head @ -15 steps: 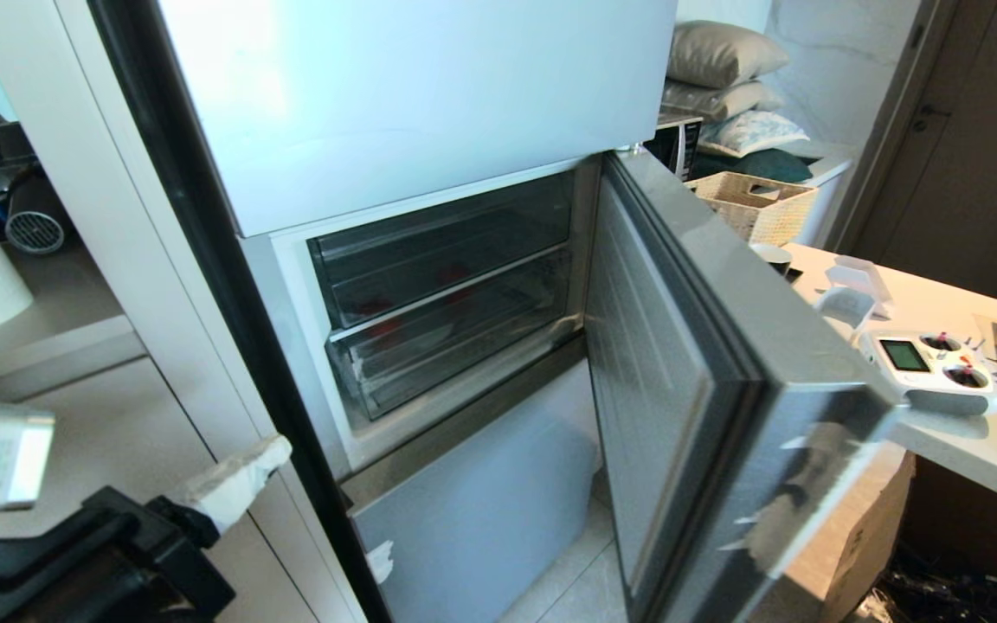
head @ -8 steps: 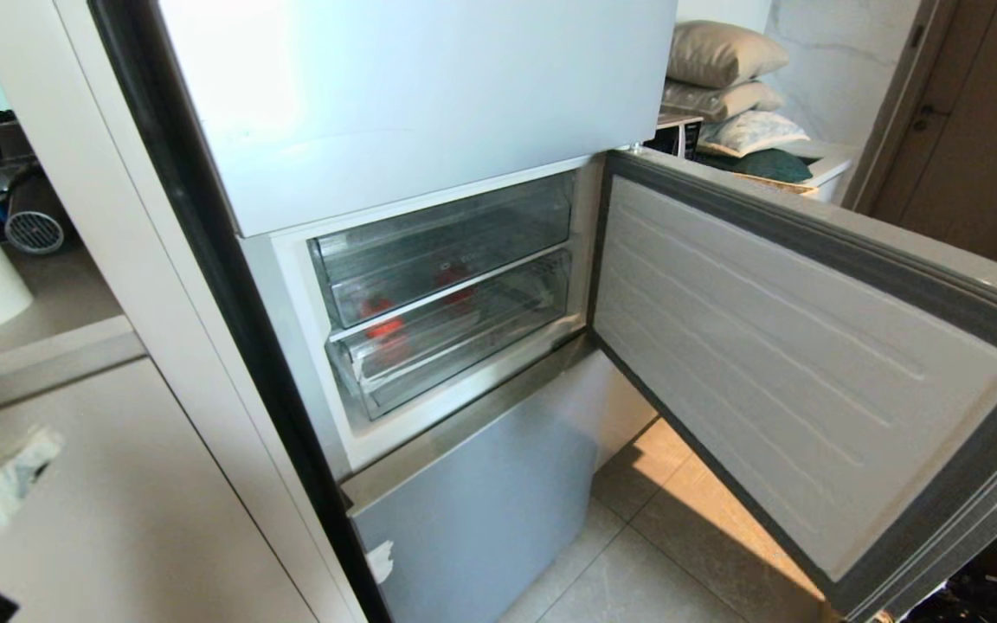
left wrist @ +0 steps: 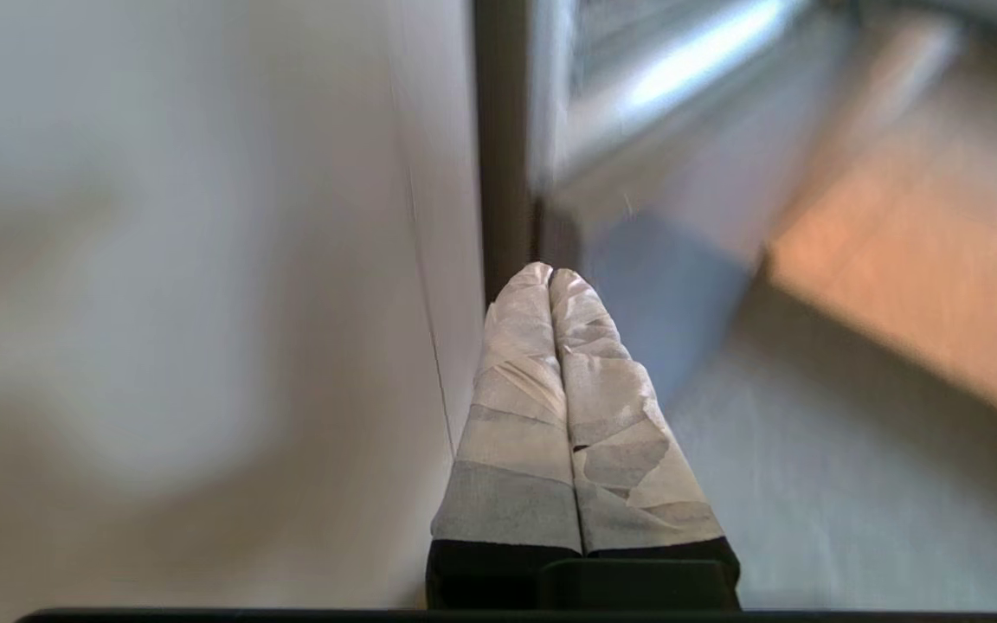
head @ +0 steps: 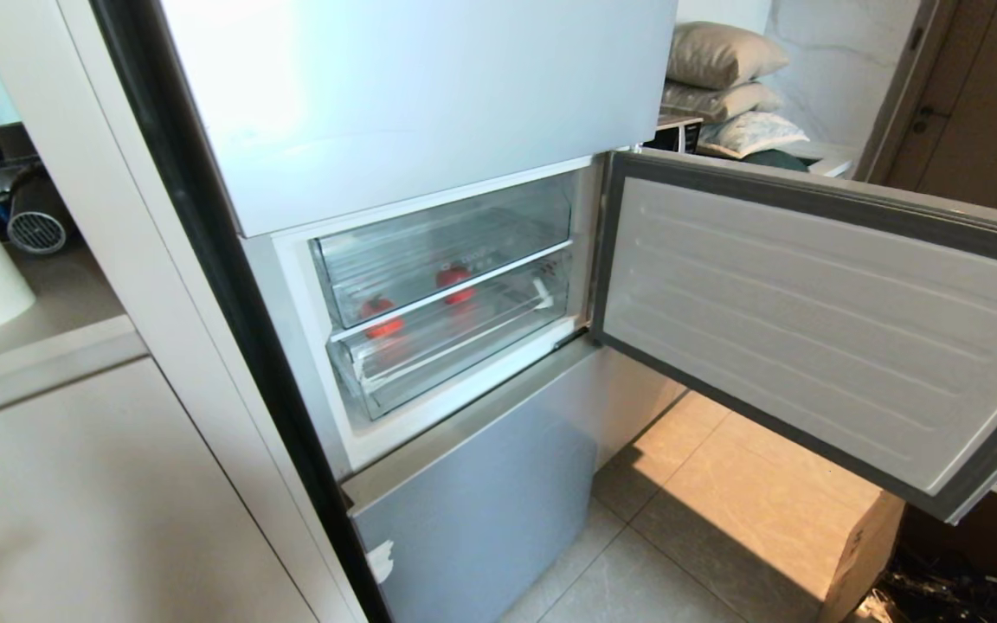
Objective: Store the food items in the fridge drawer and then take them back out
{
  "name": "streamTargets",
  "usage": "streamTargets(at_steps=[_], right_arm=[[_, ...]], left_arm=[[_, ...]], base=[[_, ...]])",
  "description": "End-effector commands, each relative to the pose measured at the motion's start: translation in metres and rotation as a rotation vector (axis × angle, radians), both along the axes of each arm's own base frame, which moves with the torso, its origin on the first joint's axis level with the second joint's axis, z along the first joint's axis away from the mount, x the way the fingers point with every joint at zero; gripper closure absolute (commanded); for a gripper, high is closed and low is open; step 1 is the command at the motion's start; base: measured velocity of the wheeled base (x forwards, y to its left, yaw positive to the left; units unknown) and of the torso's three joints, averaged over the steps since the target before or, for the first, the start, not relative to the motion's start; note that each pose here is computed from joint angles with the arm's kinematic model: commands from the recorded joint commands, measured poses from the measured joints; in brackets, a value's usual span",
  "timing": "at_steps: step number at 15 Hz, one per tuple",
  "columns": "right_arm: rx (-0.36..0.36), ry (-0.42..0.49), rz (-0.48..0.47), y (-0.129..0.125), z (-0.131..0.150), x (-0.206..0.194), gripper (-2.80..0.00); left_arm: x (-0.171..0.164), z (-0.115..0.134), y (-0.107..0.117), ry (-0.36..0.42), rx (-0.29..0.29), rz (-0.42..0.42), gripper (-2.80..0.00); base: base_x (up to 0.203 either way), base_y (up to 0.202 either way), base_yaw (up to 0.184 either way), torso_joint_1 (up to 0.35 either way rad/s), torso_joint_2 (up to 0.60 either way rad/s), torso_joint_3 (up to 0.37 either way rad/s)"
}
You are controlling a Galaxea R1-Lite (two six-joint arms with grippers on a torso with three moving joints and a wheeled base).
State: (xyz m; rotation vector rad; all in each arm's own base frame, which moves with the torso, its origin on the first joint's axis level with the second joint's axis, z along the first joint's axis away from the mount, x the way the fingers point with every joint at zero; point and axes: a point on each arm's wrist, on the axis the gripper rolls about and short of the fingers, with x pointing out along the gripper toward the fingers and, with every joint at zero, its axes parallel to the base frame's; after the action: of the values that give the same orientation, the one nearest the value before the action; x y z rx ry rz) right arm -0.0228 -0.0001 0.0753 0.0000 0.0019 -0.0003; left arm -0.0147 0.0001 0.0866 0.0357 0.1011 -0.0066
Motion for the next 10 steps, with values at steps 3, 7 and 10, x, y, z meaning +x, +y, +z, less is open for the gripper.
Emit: streamTargets(at_steps=[3, 7, 10], right_arm=[[0.0, 0.001, 0.0, 0.0, 0.0001, 0.0001, 0.0], [0.0, 0.001, 0.0, 0.0, 0.0001, 0.0001, 0.0], [0.0, 0.001, 0.0, 0.0, 0.0001, 0.0001, 0.0]], left_arm=[[-0.0087, -0.011, -0.0003, -0.08, 0.039, -0.015, 0.0], [-0.0061, -0.0115, -0.0007, -0.054, 0.068, -0.032, 0.0], [-0.0084, -0.0121, -0.0009, -0.094, 0.075, -0.044, 0.0]], base=[[0.0, 0.0, 0.0, 0.0, 0.0, 0.0], [0.0, 0.0, 0.0, 0.0, 0.0, 0.0], [0.0, 0.0, 0.0, 0.0, 0.0, 0.0]])
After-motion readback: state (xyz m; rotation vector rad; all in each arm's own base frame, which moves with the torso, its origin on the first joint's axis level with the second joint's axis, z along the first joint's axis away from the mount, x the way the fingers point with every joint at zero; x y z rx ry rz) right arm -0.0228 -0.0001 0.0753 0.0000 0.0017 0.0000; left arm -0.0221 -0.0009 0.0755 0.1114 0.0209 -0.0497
